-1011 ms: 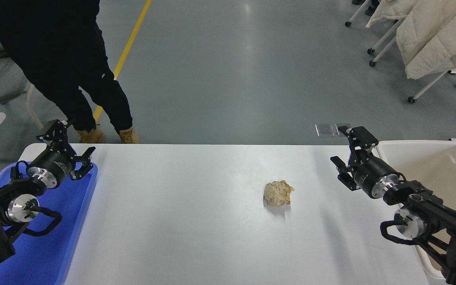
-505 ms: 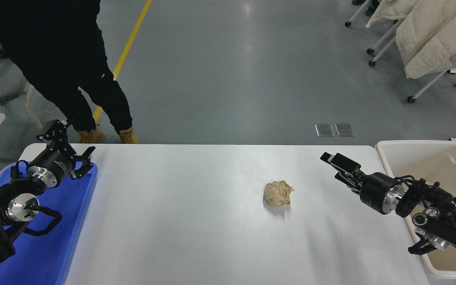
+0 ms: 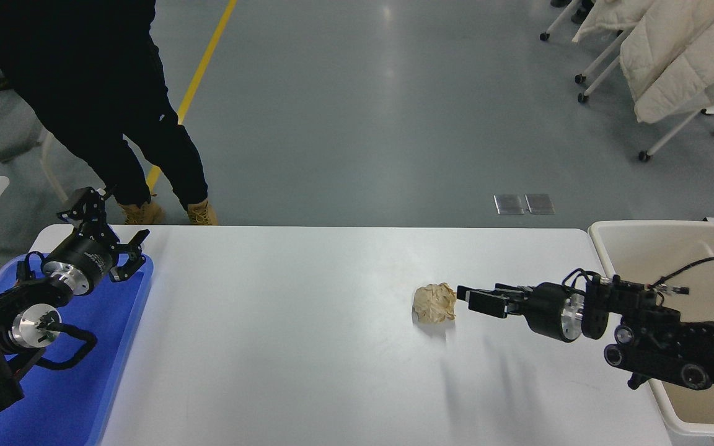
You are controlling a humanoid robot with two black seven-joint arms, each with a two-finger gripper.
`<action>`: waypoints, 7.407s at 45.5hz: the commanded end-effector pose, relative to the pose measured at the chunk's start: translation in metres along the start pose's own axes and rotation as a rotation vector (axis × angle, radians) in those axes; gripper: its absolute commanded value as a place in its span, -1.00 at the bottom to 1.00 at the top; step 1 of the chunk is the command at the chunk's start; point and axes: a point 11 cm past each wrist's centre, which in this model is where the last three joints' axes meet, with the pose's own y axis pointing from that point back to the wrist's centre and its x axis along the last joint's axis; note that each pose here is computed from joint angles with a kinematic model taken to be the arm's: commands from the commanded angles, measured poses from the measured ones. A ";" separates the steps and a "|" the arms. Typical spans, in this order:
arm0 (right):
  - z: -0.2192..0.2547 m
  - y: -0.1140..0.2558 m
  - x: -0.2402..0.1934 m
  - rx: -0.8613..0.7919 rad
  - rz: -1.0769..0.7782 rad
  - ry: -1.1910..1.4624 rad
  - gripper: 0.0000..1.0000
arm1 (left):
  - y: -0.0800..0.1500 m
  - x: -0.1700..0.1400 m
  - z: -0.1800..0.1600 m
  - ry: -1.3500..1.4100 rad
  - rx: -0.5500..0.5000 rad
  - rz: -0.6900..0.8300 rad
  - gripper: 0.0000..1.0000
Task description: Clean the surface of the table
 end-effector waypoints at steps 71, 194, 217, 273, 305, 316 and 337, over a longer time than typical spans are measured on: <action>0.009 -0.080 -0.031 -0.151 -0.143 0.333 0.80 | 0.000 0.000 0.000 -0.001 0.001 -0.001 1.00; 0.006 0.262 0.239 -0.205 -0.206 -0.190 -1.00 | 0.000 0.000 0.000 0.000 -0.001 -0.001 1.00; 0.166 0.318 0.202 -0.663 -0.026 -0.387 -1.00 | 0.000 0.000 0.000 0.000 0.000 0.000 1.00; 0.236 0.160 -0.070 -1.042 0.197 -0.452 -1.00 | 0.000 0.000 0.000 -0.001 0.001 -0.001 1.00; 0.245 0.173 -0.049 -1.066 0.371 -0.616 1.00 | 0.000 0.000 0.000 0.000 0.000 0.000 1.00; 0.250 0.181 -0.005 -1.019 0.561 -0.745 1.00 | 0.000 0.000 0.000 -0.001 0.001 -0.001 1.00; 0.263 0.224 0.058 -1.009 0.696 -0.725 1.00 | 0.000 0.000 0.000 0.001 -0.001 0.000 1.00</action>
